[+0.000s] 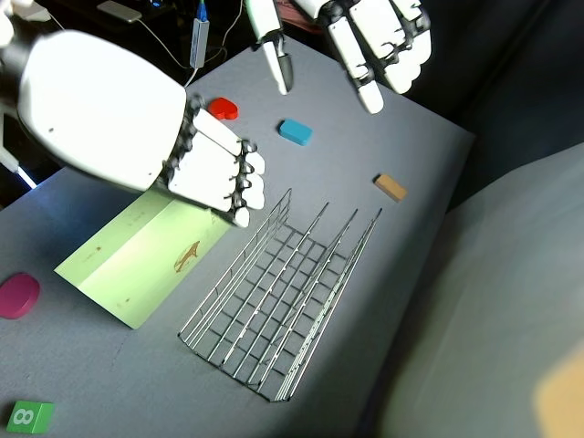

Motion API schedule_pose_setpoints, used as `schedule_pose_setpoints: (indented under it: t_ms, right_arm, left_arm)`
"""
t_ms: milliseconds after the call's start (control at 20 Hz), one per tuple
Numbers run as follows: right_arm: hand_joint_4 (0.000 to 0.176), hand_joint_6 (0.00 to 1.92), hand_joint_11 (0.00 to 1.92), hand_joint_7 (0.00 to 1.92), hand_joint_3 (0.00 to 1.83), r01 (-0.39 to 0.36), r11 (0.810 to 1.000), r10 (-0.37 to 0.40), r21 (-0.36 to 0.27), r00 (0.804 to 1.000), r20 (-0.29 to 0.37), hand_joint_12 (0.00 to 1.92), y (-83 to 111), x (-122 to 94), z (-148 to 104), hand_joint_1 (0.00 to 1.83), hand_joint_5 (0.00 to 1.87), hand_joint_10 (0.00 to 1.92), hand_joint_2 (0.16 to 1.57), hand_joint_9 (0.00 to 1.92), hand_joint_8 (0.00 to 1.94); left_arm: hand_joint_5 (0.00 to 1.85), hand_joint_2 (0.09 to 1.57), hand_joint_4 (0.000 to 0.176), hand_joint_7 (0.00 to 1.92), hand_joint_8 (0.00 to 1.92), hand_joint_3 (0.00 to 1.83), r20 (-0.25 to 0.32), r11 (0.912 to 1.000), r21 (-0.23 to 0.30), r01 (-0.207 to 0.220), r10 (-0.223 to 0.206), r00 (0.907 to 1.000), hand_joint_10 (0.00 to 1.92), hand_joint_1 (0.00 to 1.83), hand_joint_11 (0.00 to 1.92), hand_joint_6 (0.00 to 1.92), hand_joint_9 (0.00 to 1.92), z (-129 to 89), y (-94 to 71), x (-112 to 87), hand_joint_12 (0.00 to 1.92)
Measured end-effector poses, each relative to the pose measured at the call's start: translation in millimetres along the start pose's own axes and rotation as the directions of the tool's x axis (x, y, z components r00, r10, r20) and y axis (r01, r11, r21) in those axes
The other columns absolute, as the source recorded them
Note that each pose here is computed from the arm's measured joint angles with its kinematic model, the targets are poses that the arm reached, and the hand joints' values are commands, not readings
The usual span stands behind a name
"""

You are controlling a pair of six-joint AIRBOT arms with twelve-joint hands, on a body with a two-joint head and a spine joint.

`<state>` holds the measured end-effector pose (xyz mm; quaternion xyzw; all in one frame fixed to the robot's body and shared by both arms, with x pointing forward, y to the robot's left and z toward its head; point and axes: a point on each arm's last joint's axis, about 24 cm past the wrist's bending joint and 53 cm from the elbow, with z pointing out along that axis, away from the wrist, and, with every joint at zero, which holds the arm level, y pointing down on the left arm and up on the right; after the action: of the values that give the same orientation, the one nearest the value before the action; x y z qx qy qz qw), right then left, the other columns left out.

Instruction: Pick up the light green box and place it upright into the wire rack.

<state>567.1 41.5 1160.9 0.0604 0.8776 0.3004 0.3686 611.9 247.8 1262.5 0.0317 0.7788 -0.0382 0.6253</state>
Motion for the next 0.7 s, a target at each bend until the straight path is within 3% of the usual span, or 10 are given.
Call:
schedule_pose_setpoints:
  t_ms: [250,350,450,500,700]
  right_arm:
    - [0.015,0.00,0.00,0.14,0.00,0.004,1.000,-0.004,0.000,1.000,0.001,0.60,-1.9,7,7,0.76,0.17,0.00,1.01,0.08,0.00]
    - [0.004,0.00,0.00,0.14,0.00,0.004,1.000,-0.004,0.007,1.000,0.008,0.59,-5.6,7,10,0.76,0.18,0.00,1.01,0.08,0.00]
    - [0.002,0.00,0.00,0.15,0.00,-0.002,1.000,0.002,0.017,1.000,0.000,0.59,-9.7,11,11,0.76,0.18,0.00,1.01,0.08,0.00]
    - [0.001,0.01,0.00,0.16,0.00,-0.010,1.000,0.010,0.022,1.000,0.001,0.59,-12.0,12,12,0.76,0.19,0.00,1.01,0.08,0.01]
    - [0.000,0.01,0.00,0.20,0.00,-0.004,0.999,0.003,0.039,1.000,0.023,0.64,-20.4,7,18,0.80,0.23,0.01,1.00,0.12,0.01]
  left_arm:
    - [0.31,1.15,0.083,0.24,0.00,0.00,-0.009,0.9982,-0.059,-0.010,0.009,0.9999,0.01,0.25,0.00,0.01,0.28,-5,22.7,3.0,0.68]
    - [0.31,1.17,0.084,0.24,0.00,0.00,-0.048,0.9966,-0.053,-0.063,0.061,0.9970,0.00,0.21,0.00,0.00,0.28,-6,23.2,10.9,0.68]
    - [0.31,1.17,0.084,0.24,0.00,0.00,-0.063,0.9976,-0.049,-0.049,0.046,0.9970,0.00,0.21,0.00,0.00,0.28,-6,22.2,13.7,0.68]
    - [0.32,1.16,0.083,0.24,0.00,0.00,-0.059,0.9968,-0.048,-0.064,0.061,0.9964,0.00,0.24,0.00,0.00,0.27,-6,22.2,12.3,0.68]
    - [0.32,1.17,0.084,0.24,0.00,0.00,-0.039,0.9970,-0.048,-0.060,0.058,0.9975,0.00,0.22,0.00,0.00,0.27,-6,21.9,5.6,0.67]
